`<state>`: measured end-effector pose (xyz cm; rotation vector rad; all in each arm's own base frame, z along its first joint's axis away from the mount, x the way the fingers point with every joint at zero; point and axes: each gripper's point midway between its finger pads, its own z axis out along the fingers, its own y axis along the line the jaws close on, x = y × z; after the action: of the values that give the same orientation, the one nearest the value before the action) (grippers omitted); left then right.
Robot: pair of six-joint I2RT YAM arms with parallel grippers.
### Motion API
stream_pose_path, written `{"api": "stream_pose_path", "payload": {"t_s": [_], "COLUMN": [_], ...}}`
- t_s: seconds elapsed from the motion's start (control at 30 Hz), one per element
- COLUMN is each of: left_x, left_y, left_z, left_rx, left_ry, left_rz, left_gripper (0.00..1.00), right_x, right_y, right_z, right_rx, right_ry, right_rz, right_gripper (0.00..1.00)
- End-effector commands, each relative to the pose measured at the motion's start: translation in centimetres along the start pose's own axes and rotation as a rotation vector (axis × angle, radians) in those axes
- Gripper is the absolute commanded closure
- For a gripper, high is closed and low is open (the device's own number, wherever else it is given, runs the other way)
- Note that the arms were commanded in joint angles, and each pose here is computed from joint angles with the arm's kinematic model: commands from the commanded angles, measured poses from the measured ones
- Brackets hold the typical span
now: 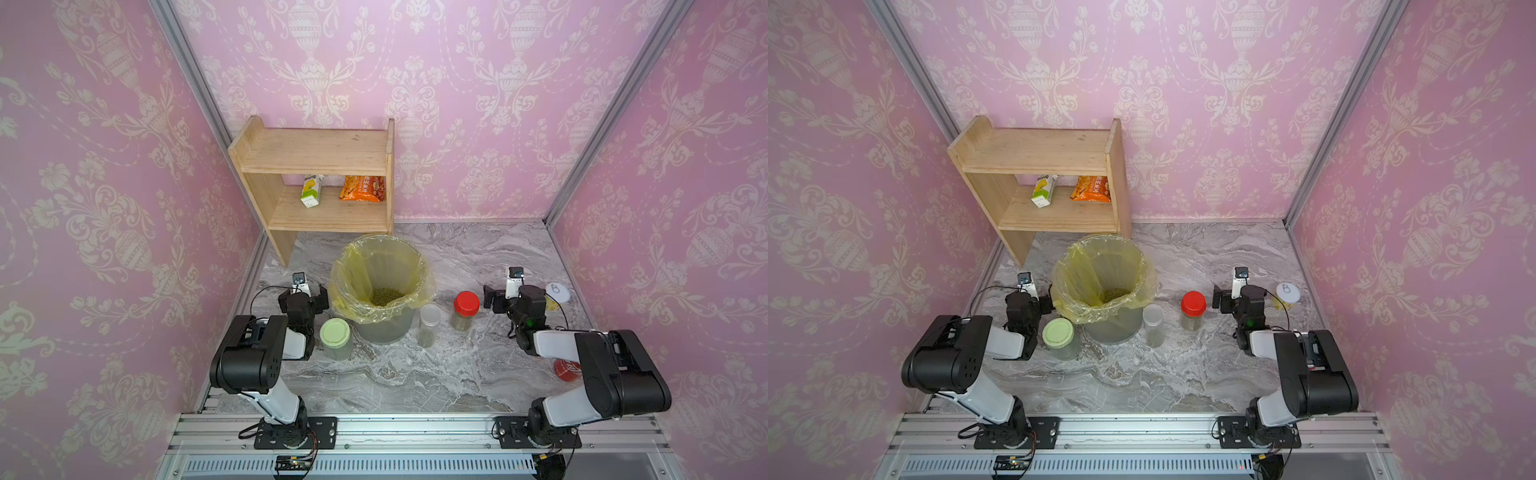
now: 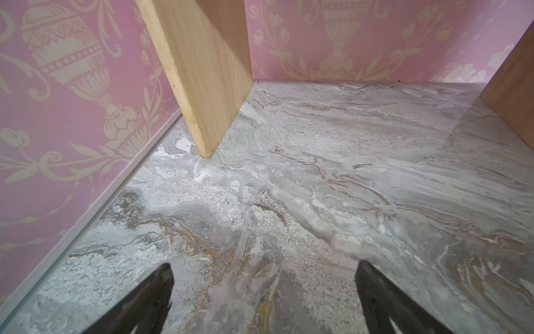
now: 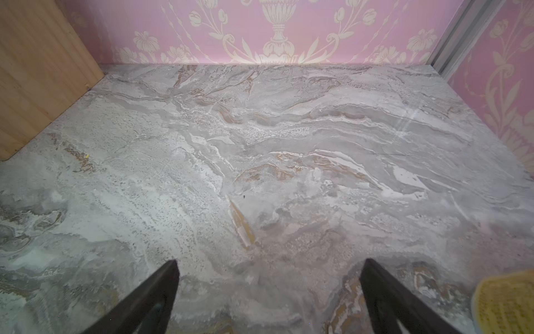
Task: Empty moldy mung beans from jars
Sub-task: Pick up the jar from the center of the board.
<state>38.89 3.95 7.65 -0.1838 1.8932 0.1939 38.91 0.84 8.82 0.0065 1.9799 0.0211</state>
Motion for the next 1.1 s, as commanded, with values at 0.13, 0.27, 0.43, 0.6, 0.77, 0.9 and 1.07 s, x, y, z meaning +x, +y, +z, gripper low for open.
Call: {"api": "stream_pose_path", "payload": {"t_s": [0.13, 0.27, 0.43, 0.6, 0.77, 0.9, 1.07], "left_x": [-0.3, -0.4, -0.7, -3.8, -6.3, -8.6, -10.6], "left_y": [-0.8, -0.8, 0.0, 2.3, 3.2, 2.8, 3.8], "left_z": [0.1, 0.2, 0.1, -2.6, -5.5, -7.0, -8.6], "left_rx": [0.038, 0.040, 0.024, -0.085, -0.106, -0.078, -0.114], "left_ry": [0.002, 0.001, -0.003, -0.056, -0.103, -0.159, -0.177], "left_rz": [0.023, 0.021, -0.014, -0.054, -0.080, -0.092, -0.149], "left_gripper": [0.01, 0.01, 0.01, 0.01, 0.01, 0.01, 0.01], "right_x": [-0.6, -0.6, -0.9, -2.5, -4.9, -7.1, -8.5], "right_y": [0.0, -0.1, -0.8, -2.0, -3.4, -3.6, -0.1], "right_z": [0.4, 0.4, 0.3, -0.2, -2.2, -3.9, -6.0], "right_rx": [-0.012, -0.025, 0.012, 0.076, 0.145, 0.163, -0.041], "right_ry": [-0.008, -0.007, -0.001, 0.066, 0.061, 0.032, 0.034], "right_rz": [0.001, 0.015, 0.034, 0.055, 0.112, 0.141, 0.131], "right_gripper": [0.00, 0.00, 0.00, 0.00, 0.00, 0.00, 0.00]}}
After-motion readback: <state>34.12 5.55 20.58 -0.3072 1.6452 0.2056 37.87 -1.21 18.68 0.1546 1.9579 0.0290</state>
